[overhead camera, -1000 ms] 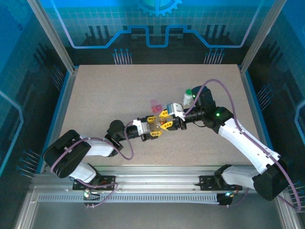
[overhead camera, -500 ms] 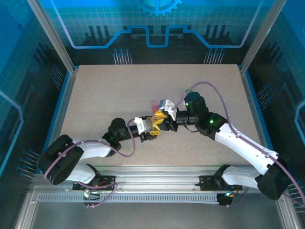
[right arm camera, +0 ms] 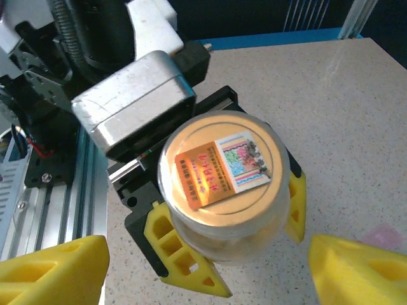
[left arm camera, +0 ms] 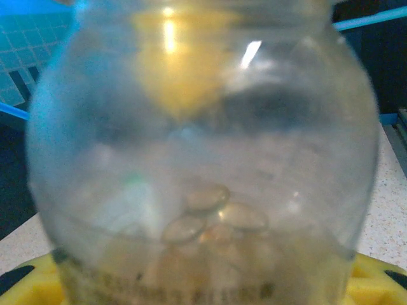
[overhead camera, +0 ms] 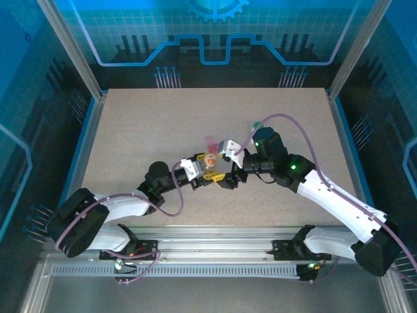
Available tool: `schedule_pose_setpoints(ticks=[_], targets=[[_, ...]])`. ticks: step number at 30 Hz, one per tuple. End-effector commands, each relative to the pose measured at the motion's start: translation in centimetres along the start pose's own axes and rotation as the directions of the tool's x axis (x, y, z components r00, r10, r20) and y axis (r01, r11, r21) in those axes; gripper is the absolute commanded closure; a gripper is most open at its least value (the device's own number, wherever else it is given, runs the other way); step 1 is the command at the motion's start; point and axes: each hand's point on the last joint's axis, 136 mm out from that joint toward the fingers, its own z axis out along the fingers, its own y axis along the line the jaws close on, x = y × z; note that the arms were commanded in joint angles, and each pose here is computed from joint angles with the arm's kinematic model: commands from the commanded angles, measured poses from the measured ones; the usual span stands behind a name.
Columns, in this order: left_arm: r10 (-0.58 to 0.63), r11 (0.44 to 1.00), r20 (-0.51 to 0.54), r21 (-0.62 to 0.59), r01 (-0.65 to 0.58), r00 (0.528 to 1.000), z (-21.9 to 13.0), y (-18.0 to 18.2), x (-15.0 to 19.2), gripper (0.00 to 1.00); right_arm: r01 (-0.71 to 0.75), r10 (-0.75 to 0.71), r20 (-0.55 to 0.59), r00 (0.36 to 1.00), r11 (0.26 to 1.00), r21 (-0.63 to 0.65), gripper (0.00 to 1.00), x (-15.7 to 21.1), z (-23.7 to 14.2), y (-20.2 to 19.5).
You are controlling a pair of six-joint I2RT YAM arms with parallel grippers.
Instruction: Sort the pills into containers
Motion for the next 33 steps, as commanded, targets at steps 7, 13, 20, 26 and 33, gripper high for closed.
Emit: schedule_pose_setpoints(ticks=[7,13,20,26,33], targets=[[0.037,0.997,0.097,0.059,-0.043,0.995,0.7,-0.6,-2.4,1.0,0.114,-0.116,-0.02,0.993,0.99,-0.084,0.18,-1.4,0.8,-0.3],[0.027,0.997,0.094,0.076,-0.034,0.995,0.9,-0.8,-2.2,1.0,0.138,-0.144,-0.041,0.989,0.984,-0.117,0.23,-1.2,1.9,-0.7],[0.022,0.997,0.088,0.068,-0.028,0.996,1.1,-0.7,-1.8,1.0,0.142,-0.147,-0.04,0.988,0.984,-0.105,0.51,-0.9,2.2,-0.9],[0.019,0.999,0.085,0.044,-0.023,0.996,1.3,-0.2,-1.5,0.93,0.133,-0.135,-0.01,0.991,0.988,-0.078,0.67,-1.0,1.8,-1.0],[0.023,1.0,0.105,-0.001,-0.023,0.994,1.2,0.6,-2.1,0.01,0.072,-0.072,0.019,0.997,0.997,-0.016,0.74,-1.1,1.0,-2.8]])
